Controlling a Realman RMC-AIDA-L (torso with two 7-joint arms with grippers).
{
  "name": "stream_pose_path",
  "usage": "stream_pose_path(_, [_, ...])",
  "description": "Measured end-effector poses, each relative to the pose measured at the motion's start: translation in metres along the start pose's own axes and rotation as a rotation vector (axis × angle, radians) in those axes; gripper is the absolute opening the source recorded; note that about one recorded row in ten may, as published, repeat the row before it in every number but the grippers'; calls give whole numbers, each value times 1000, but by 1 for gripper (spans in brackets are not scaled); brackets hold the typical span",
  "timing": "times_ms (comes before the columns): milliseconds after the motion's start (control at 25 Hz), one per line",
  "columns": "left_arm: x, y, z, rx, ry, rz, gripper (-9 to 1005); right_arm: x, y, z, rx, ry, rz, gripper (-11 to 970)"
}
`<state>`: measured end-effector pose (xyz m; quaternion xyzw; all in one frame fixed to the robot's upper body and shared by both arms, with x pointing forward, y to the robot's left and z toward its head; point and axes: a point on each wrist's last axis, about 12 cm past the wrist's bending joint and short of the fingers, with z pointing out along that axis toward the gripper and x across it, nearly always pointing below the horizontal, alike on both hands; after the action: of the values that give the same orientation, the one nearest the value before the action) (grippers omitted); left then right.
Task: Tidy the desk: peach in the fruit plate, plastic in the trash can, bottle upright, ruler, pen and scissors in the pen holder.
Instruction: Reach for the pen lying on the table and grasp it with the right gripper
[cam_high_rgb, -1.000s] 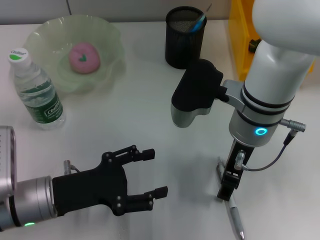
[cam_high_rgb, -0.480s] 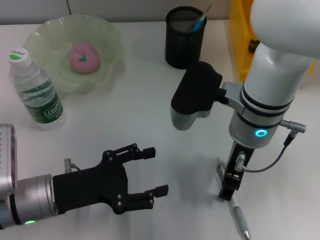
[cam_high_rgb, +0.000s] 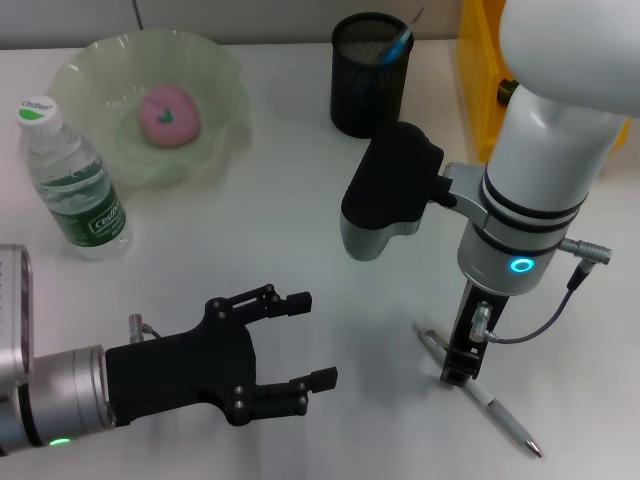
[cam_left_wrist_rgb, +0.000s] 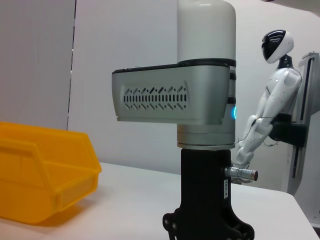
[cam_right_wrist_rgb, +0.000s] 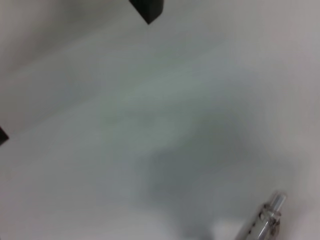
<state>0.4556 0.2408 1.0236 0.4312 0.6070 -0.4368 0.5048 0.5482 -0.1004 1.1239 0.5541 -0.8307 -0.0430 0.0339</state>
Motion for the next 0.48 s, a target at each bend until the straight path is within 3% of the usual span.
stream_pose_path(120, [0, 0, 0, 0, 0, 0, 812, 0, 0, 0, 1, 1, -1, 317])
stream_pose_path(480, [0, 0, 0, 1, -4, 0, 812, 0, 0, 0, 2, 1, -7, 311])
